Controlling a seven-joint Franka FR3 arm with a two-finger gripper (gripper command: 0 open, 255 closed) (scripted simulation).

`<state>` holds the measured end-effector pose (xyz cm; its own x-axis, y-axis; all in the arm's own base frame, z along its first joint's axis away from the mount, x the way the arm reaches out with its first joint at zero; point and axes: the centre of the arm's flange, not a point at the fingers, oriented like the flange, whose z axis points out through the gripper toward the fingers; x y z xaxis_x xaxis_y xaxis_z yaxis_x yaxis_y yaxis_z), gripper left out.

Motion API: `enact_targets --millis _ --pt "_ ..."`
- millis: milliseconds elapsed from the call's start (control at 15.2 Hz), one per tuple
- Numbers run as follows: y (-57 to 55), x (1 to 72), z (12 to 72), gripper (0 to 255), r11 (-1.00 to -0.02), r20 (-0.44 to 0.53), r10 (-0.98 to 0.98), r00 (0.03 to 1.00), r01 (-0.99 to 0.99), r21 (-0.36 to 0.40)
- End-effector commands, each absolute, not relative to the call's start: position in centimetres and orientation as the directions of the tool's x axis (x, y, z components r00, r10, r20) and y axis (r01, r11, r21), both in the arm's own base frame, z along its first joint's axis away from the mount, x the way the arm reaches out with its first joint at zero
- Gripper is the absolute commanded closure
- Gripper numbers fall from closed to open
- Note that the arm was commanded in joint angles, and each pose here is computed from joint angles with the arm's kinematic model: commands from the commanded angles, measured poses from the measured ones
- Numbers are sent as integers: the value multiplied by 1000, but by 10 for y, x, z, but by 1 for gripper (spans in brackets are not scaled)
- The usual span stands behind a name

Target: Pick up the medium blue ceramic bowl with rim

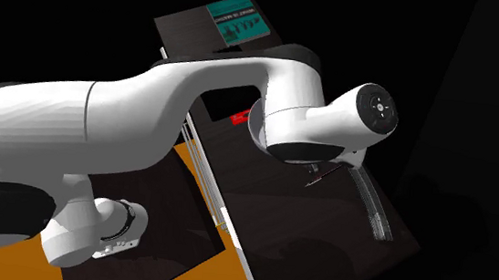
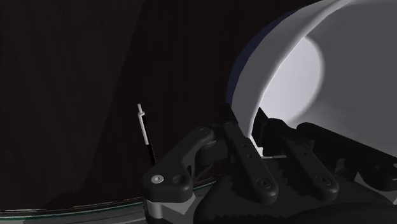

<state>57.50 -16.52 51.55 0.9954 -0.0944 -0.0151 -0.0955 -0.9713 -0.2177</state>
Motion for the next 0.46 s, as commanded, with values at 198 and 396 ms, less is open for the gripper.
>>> enact_targets --millis 198,396 --pt "-165 575 543 255 -971 -14 -94 995 -95 -218" --pt "-165 575 549 255 -971 -14 -94 995 -95 -218"
